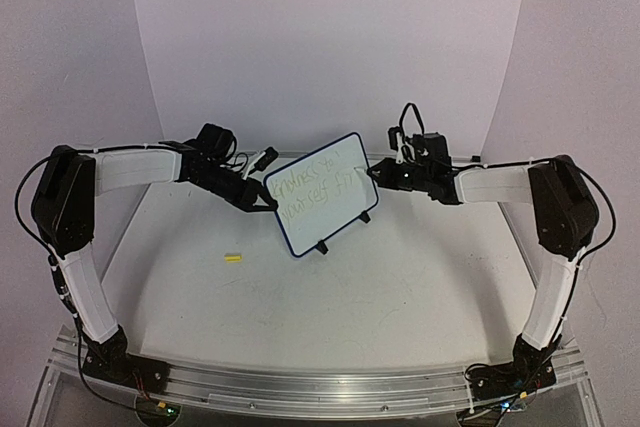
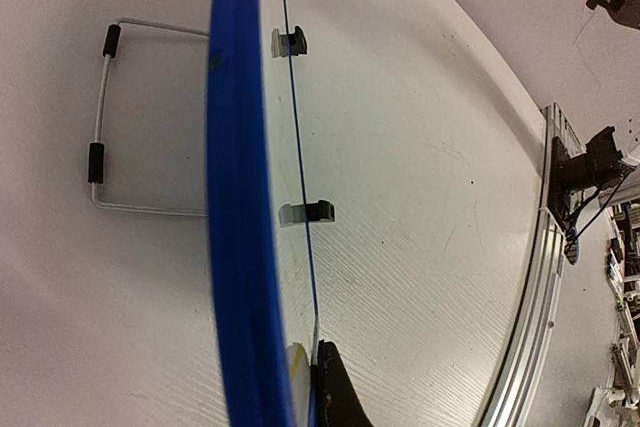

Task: Write a sentence on the whiteboard
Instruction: Write on the whiteboard with the whiteboard marker without the cap.

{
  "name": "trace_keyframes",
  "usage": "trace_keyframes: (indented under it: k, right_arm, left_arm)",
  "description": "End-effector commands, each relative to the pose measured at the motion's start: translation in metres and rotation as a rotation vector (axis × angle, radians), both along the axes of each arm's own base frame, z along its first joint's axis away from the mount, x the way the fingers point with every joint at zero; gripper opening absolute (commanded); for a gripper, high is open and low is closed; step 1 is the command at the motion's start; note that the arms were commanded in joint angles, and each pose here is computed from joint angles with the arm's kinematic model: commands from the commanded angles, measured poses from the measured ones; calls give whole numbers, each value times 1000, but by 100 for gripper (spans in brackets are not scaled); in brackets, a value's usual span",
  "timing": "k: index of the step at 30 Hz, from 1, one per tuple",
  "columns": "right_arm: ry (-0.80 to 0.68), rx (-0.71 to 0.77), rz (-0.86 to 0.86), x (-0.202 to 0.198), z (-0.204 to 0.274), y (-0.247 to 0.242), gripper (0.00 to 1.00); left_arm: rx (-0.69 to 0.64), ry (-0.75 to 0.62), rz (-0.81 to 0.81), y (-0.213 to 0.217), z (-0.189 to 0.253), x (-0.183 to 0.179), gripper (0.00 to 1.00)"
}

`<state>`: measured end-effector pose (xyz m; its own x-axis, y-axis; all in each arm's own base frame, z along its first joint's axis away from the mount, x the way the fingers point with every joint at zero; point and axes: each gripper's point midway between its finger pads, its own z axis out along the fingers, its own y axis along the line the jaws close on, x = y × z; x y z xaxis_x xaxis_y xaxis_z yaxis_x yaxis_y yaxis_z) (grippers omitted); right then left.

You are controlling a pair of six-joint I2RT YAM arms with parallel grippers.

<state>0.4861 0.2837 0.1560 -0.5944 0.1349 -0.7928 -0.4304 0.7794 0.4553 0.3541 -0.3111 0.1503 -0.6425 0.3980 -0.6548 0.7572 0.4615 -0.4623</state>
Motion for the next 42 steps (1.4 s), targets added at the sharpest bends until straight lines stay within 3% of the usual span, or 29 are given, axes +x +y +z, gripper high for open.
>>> trace_keyframes:
  k: [1, 21, 42]
  right_arm:
    - [-11, 2, 41, -6, 0, 5, 0]
    - [-6, -16, -61, 2, -5, -9, 0]
    - [58, -40, -33, -8, -28, -9, 0]
  left_arm:
    - [8, -33, 1, -3, 6, 7, 0]
    - [7, -32, 1, -3, 6, 7, 0]
    - [7, -33, 0, -3, 6, 7, 0]
